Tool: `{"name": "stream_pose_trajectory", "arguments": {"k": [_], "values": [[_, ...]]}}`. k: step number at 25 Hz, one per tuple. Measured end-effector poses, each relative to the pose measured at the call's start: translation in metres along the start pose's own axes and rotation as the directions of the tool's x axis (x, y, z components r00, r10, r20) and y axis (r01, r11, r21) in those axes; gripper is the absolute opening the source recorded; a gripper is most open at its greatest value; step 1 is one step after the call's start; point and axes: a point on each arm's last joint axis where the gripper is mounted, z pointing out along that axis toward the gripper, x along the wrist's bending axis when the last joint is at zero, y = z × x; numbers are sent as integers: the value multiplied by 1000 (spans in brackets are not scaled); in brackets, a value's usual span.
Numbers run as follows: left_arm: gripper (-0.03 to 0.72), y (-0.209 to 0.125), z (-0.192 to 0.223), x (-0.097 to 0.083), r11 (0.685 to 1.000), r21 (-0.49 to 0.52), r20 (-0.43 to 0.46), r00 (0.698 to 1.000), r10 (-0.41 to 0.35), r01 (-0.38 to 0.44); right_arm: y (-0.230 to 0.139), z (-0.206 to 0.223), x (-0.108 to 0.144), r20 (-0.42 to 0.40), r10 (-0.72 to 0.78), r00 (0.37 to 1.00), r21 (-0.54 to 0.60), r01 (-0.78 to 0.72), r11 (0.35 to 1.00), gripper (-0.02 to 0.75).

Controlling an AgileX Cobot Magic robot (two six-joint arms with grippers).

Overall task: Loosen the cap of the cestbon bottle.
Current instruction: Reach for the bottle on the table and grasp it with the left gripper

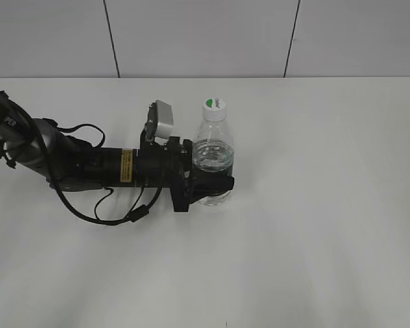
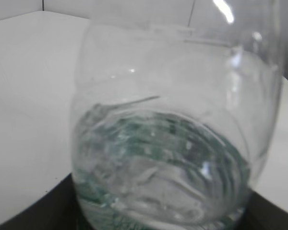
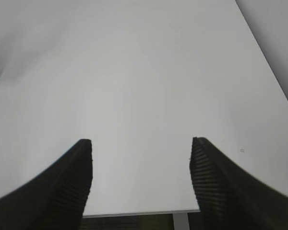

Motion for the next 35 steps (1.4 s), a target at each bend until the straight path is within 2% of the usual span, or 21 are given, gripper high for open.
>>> {"name": "stream_pose_trajectory", "arguments": {"k": [3,7,10,18,21,23,28,35], "values": [[418,0,0,0,1000,0,0,1000,0,0,0,0,1,-13,7,1000,-2,-7,1000,489],[418,0,0,0,1000,2,4,1000,2,-2,15,8,7,-96,53,994,72,-46,996,489],[418,0,0,0,1000,1,5,1000,2,-2,35,18,10,-142,89,986,157,-66,985,489],[418,0,0,-1,1000,5,14,1000,5,-5,108,60,11,-179,188,966,341,-118,933,489],[418,-1,0,-2,1000,7,18,1000,7,-7,135,85,11,-177,232,957,412,-142,900,489],[418,0,0,-2,1000,7,21,1000,9,-9,148,112,11,-160,258,953,495,-149,856,489],[418,0,0,-2,1000,8,27,1000,13,-13,178,159,12,-144,294,945,610,-149,778,489],[418,-1,0,-4,999,24,57,998,30,-31,215,223,13,-123,350,929,642,-194,742,489]]}}
